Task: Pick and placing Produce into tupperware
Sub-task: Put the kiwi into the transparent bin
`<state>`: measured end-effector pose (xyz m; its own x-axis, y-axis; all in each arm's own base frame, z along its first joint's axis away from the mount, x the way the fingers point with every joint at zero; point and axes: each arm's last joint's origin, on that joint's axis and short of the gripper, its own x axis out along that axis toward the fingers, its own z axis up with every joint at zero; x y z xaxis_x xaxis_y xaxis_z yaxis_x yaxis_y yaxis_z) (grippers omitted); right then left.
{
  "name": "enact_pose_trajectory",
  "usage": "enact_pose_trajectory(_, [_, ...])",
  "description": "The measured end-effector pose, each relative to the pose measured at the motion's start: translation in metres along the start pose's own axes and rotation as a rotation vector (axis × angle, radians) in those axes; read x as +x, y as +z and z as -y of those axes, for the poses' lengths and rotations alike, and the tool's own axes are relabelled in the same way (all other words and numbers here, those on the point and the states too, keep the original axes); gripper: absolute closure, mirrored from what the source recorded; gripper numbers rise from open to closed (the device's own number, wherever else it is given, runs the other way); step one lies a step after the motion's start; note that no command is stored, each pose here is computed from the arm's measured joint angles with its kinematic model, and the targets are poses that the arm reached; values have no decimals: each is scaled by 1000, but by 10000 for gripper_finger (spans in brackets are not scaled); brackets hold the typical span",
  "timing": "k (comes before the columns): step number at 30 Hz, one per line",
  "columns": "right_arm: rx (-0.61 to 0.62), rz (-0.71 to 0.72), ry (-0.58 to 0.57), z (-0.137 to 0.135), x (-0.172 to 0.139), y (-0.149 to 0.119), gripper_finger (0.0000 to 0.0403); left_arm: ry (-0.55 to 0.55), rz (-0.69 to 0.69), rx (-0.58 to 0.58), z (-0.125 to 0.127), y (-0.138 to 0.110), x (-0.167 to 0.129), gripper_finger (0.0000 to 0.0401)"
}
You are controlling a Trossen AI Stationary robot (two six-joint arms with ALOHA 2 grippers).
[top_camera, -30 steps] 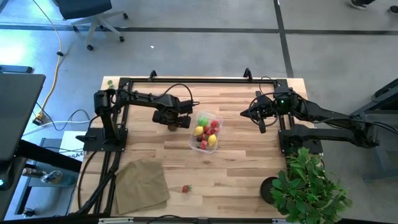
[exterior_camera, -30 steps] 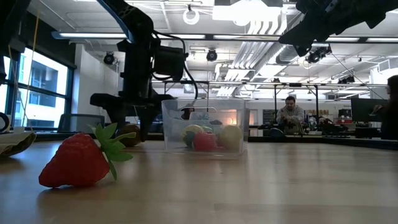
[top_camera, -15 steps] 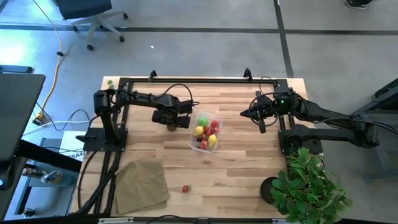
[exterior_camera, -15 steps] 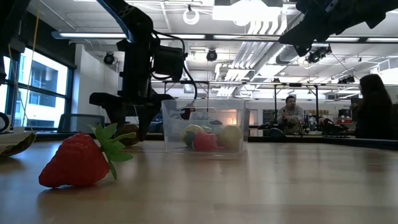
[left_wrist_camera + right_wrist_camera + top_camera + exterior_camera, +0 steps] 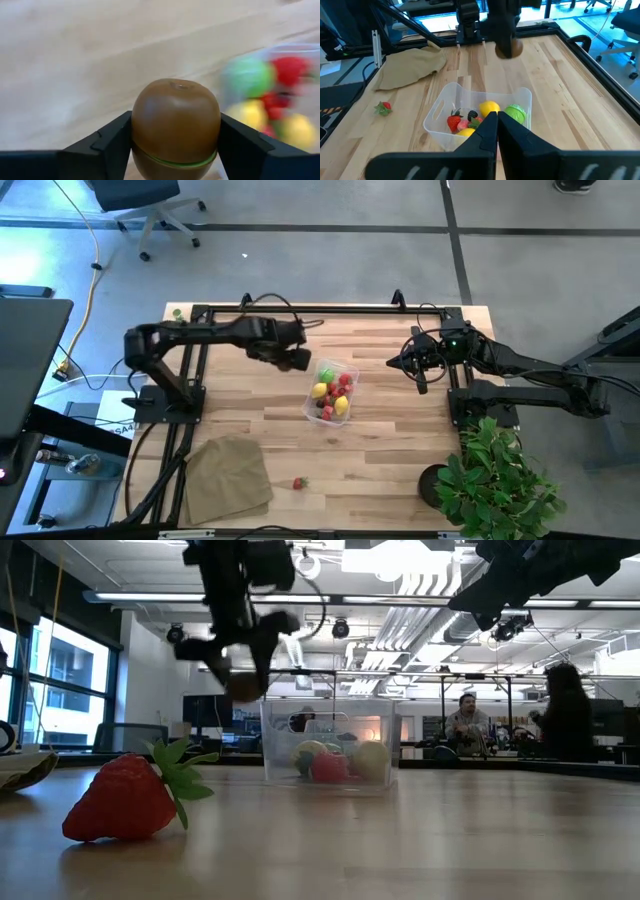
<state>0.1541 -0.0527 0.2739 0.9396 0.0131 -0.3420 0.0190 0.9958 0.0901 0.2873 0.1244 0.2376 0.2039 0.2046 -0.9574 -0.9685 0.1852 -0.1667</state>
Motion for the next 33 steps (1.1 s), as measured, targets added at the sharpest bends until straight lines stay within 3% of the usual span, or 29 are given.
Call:
enact_pose_trajectory(9, [0, 0, 0, 0, 0, 0, 398, -201, 142, 236, 29, 19, -63, 168])
enact_pose_trajectory(15, [0, 0, 0, 0, 0, 0, 398, -253, 169, 375, 56, 14, -74, 166])
enact_pose_trajectory(24, [0, 0, 0, 0, 0, 0, 398, -184, 62, 609, 95, -23, -29, 163])
enact_pose_trajectory(33, [0, 0, 0, 0, 0, 0, 398, -139, -8, 709, 112, -35, 20, 162])
